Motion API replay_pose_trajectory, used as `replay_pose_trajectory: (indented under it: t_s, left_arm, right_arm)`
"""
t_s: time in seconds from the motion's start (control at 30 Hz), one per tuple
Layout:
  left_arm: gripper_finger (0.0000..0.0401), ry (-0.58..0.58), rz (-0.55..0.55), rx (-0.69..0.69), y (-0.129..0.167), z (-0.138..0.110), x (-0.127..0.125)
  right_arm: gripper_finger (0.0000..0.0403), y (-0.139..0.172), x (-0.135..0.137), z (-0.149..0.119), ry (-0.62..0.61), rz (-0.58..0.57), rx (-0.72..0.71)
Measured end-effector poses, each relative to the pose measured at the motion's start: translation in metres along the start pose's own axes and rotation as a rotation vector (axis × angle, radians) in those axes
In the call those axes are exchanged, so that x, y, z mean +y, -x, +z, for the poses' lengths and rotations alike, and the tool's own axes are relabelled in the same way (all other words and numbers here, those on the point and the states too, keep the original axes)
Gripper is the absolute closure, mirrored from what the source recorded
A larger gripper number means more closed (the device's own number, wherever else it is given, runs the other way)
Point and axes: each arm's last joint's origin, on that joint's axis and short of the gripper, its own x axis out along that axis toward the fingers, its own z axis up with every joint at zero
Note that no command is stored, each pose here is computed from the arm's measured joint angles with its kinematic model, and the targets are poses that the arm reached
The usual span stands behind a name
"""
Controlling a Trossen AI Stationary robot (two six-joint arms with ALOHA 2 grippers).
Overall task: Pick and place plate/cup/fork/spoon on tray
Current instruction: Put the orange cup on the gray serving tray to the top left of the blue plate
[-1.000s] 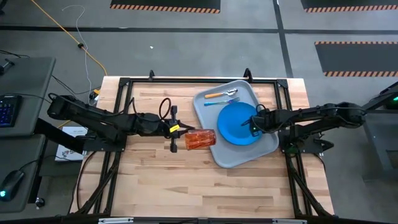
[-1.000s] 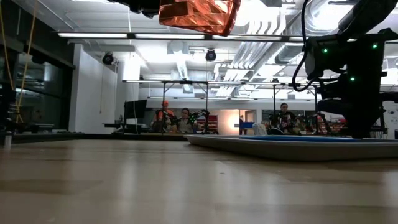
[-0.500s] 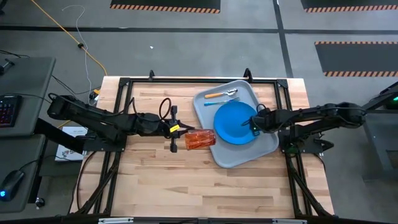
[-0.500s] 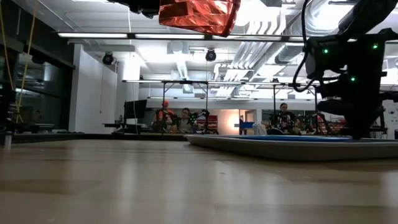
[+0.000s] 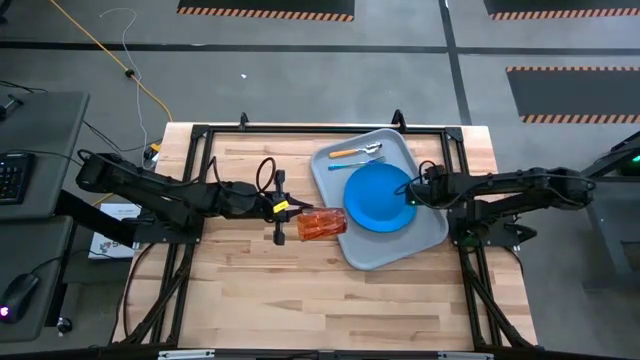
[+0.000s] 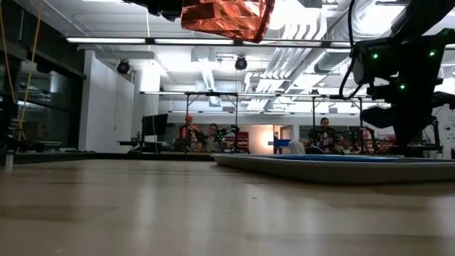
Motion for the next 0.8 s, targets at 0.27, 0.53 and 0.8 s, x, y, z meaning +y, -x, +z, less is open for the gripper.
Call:
replay_pose_trajectory:
  t_s: [0.27, 0.53, 0.8]
  left_arm:
    - [0.0397, -0.001, -0.002, 0.002, 0.000, 0.000, 0.000]
    - [0.0396, -0.007, -0.008, 0.021, 0.000, -0.002, -0.001]
    - [0.0396, -0.013, -0.026, 0.009, 0.002, 0.000, -0.006]
  right_arm:
    - [0.0403, -0.017, 0.008, 0.004, 0.025, -0.068, 0.065]
    - [0.0403, -0.026, 0.012, 0.002, 0.084, -0.093, 0.144]
    - [0.0403, -0.025, 0.015, 0.001, 0.078, -0.035, 0.201]
